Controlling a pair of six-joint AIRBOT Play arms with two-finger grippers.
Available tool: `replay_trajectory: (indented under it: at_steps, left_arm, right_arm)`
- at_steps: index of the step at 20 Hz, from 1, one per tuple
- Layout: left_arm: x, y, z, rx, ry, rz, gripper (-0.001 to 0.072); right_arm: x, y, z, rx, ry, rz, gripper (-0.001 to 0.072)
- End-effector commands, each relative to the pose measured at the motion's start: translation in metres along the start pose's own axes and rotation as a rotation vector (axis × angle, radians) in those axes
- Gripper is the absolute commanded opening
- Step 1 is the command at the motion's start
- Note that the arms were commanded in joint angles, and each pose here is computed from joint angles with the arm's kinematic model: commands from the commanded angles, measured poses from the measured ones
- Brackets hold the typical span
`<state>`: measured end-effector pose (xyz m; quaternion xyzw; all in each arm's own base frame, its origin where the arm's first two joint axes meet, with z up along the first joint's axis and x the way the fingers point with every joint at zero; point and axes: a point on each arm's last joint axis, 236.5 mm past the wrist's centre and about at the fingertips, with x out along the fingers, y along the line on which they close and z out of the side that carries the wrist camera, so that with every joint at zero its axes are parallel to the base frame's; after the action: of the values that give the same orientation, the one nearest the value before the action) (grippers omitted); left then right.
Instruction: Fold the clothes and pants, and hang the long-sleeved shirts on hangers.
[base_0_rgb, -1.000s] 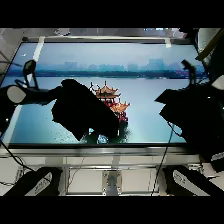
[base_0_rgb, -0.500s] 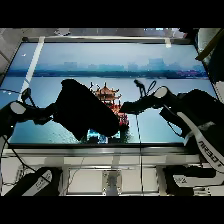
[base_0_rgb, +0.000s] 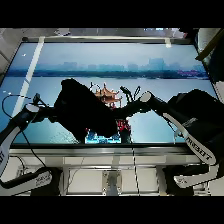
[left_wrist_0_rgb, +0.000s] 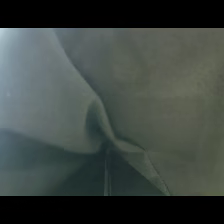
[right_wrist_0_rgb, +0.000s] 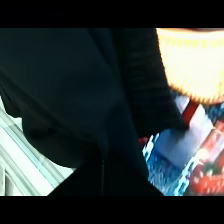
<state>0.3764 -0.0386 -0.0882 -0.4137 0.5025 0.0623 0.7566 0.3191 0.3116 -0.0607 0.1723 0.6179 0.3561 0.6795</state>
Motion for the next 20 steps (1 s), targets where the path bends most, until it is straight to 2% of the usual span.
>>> replay_trajectory:
  at_steps: [1,4,7,9,12,16,18,20]
  left_arm:
    - [0.002,-0.013,0.009,0.075,-0.041,-0.027,0.0005]
    - [-0.038,-0.045,0.035,0.179,-0.154,-0.093,0.0004]
    - [-0.111,-0.094,0.056,0.388,-0.306,-0.160,0.0003]
    - [-0.178,-0.132,0.060,0.548,-0.420,-0.189,0.0003]
    - [-0.295,-0.193,0.049,0.772,-0.636,-0.271,0.0003]
    - [-0.426,-0.243,0.006,0.919,-0.852,-0.387,0.0003]
    - [-0.458,-0.251,-0.015,0.978,-0.891,-0.414,0.0003]
    - [-0.455,-0.247,-0.023,1.004,-0.862,-0.400,0.0003]
  right_arm:
    - [0.000,-0.007,0.021,-0.004,-0.088,-0.032,0.0016]
    - [-0.014,-0.001,0.039,-0.040,-0.119,-0.034,0.0015]
    - [-0.067,0.028,0.061,-0.207,-0.122,-0.055,0.0014]
    - [-0.126,0.069,0.076,-0.360,-0.169,-0.079,0.0014]
    - [-0.242,0.175,0.098,-0.607,-0.436,-0.093,0.0013]
    - [-0.377,0.314,0.069,-0.889,-0.764,-0.026,0.0012]
    - [-0.401,0.346,0.045,-0.954,-0.817,0.017,0.0011]
    - [-0.390,0.341,0.038,-0.947,-0.774,0.019,0.0011]
